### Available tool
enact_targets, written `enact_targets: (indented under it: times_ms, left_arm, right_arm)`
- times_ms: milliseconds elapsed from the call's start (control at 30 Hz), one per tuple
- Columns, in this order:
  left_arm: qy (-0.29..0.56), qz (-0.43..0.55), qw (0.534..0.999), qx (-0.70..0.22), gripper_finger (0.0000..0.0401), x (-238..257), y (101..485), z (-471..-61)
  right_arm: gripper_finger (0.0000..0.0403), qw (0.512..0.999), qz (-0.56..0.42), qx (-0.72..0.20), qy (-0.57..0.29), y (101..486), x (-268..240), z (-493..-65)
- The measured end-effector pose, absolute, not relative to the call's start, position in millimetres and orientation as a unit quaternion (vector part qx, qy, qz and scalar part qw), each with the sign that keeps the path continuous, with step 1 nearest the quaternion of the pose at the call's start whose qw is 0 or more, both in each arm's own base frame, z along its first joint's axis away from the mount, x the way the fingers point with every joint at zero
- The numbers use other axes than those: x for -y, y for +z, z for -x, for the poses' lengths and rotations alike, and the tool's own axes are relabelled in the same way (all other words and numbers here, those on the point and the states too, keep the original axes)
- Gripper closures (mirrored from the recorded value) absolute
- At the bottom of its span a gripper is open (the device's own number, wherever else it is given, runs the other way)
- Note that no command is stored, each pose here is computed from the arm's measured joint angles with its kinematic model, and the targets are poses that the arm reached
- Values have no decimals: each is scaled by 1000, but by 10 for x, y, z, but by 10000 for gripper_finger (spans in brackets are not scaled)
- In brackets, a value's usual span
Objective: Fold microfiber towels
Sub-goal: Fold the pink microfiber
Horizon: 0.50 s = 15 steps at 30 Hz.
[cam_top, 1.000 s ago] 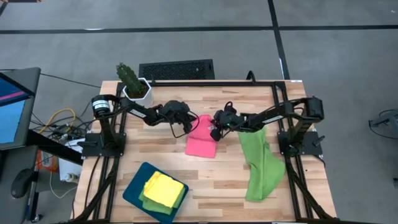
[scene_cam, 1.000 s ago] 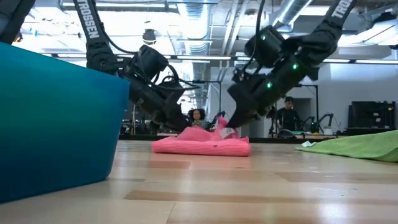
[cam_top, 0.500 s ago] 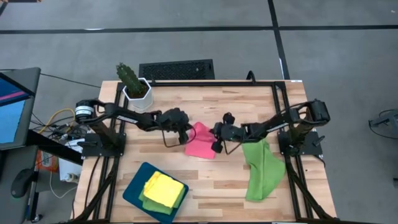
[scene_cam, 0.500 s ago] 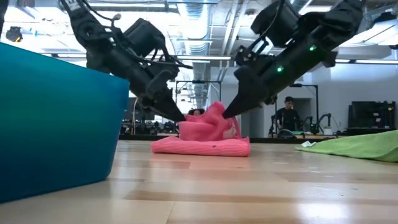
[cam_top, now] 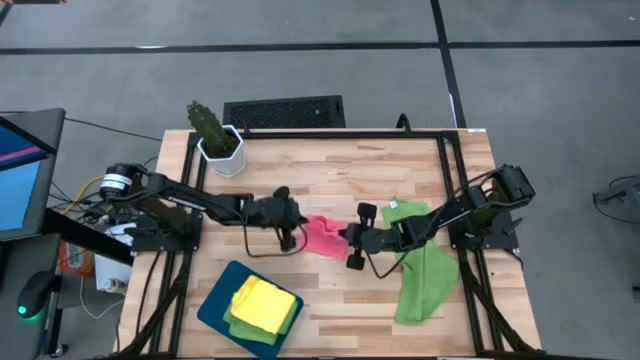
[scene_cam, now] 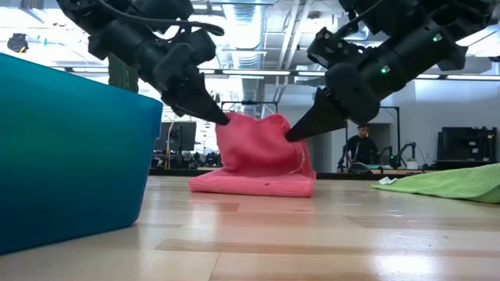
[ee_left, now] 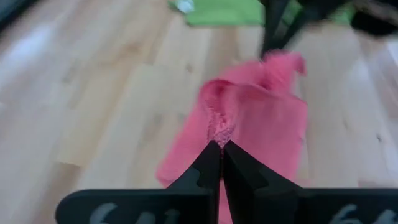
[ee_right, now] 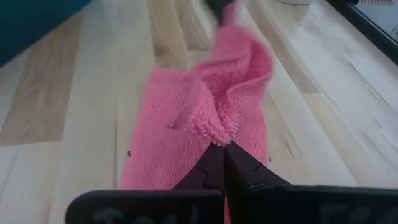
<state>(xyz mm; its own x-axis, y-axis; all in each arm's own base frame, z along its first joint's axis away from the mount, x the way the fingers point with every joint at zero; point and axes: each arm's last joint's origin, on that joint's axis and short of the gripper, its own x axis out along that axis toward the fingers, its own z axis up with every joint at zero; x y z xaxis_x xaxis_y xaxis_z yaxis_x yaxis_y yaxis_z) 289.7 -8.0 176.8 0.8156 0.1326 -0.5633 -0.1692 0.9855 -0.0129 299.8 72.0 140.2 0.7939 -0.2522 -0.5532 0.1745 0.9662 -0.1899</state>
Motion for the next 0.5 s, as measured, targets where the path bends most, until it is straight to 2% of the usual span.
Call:
enact_targets:
  times_ms: [267,500]
  left_arm:
    - [98,-8,936,-339,401,335,1454,-2940]
    - [95,-17,938,-332,401,439,1466,-2930]
  right_arm:
    - [380,942,71,-315,-94,1365,-820,-2951]
    - [379,939,91,-325,-68,1309,-940,-2864]
